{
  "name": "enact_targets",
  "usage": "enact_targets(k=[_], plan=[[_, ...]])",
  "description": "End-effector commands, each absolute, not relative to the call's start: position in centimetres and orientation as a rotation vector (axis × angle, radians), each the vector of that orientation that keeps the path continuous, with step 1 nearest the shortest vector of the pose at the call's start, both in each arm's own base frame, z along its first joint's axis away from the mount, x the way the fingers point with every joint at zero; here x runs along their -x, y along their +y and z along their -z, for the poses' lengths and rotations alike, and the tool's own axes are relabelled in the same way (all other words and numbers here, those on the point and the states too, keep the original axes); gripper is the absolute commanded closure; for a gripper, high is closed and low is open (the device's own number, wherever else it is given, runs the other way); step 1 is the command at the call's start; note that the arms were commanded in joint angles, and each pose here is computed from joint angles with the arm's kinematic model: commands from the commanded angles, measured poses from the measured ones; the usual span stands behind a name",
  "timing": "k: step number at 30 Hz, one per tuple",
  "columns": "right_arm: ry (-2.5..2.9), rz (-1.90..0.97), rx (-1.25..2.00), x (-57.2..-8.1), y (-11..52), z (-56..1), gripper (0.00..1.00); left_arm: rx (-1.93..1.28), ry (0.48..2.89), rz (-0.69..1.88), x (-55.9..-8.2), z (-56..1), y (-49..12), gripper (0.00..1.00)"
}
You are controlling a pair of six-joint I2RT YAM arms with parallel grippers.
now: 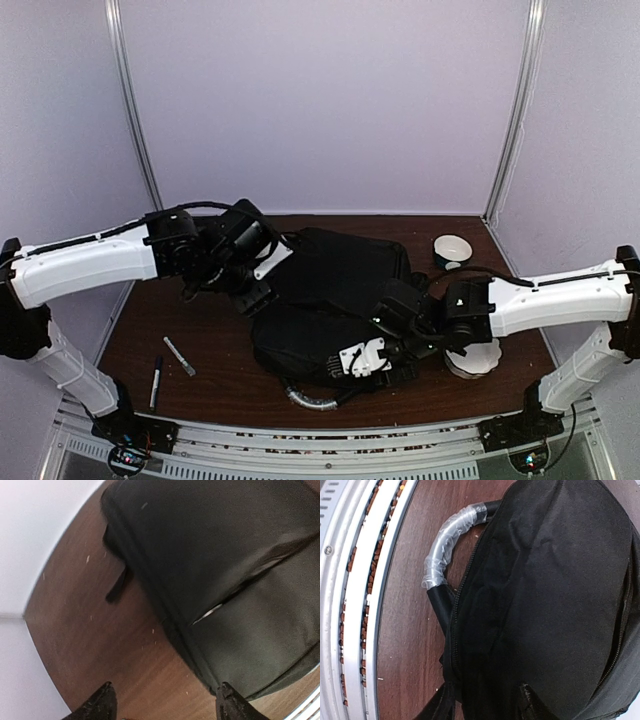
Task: Pack the student bag
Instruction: Pick up the pen at the corner of the board.
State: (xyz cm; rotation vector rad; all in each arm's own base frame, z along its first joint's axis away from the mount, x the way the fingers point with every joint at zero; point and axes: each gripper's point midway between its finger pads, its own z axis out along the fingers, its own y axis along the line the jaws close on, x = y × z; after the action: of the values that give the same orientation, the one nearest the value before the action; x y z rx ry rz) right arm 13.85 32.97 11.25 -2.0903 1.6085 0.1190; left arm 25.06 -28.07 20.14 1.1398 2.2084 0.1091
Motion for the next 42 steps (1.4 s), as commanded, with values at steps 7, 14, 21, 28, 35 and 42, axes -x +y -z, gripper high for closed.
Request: enact_targets(k=[7, 14, 21, 28, 35, 42], plan=[[1.675, -0.34, 1.975, -14.6, 32.4, -16.4, 0.55, 0.067, 2.84, -0.048, -22.4, -13.9, -12.3, 0.42], [1.682, -0.3, 1.968, -15.2, 32.1, -15.7, 0.55, 0.361, 2.979, -0.077, -19.8, -9.7, -9.5, 0.47], [1.683, -0.29, 1.967, -15.2, 32.0, -15.6, 0.54, 0.534, 3.026, 0.0, -19.6, -7.0, -9.4, 0.54], [1.687, -0.286, 1.975, -15.3, 32.1, -15.3, 0.54, 0.637, 3.031, 0.044, -19.7, -5.0, -9.2, 0.57], [1.694, -0.288, 1.976, -15.2, 32.0, -15.2, 0.54, 0.745, 3.014, 0.052, -20.4, -3.1, -8.5, 0.61], [1.699, -0.266, 1.98, -15.4, 31.8, -14.8, 0.54, 0.783, 3.002, 0.011, -21.4, -1.9, -7.9, 0.68]])
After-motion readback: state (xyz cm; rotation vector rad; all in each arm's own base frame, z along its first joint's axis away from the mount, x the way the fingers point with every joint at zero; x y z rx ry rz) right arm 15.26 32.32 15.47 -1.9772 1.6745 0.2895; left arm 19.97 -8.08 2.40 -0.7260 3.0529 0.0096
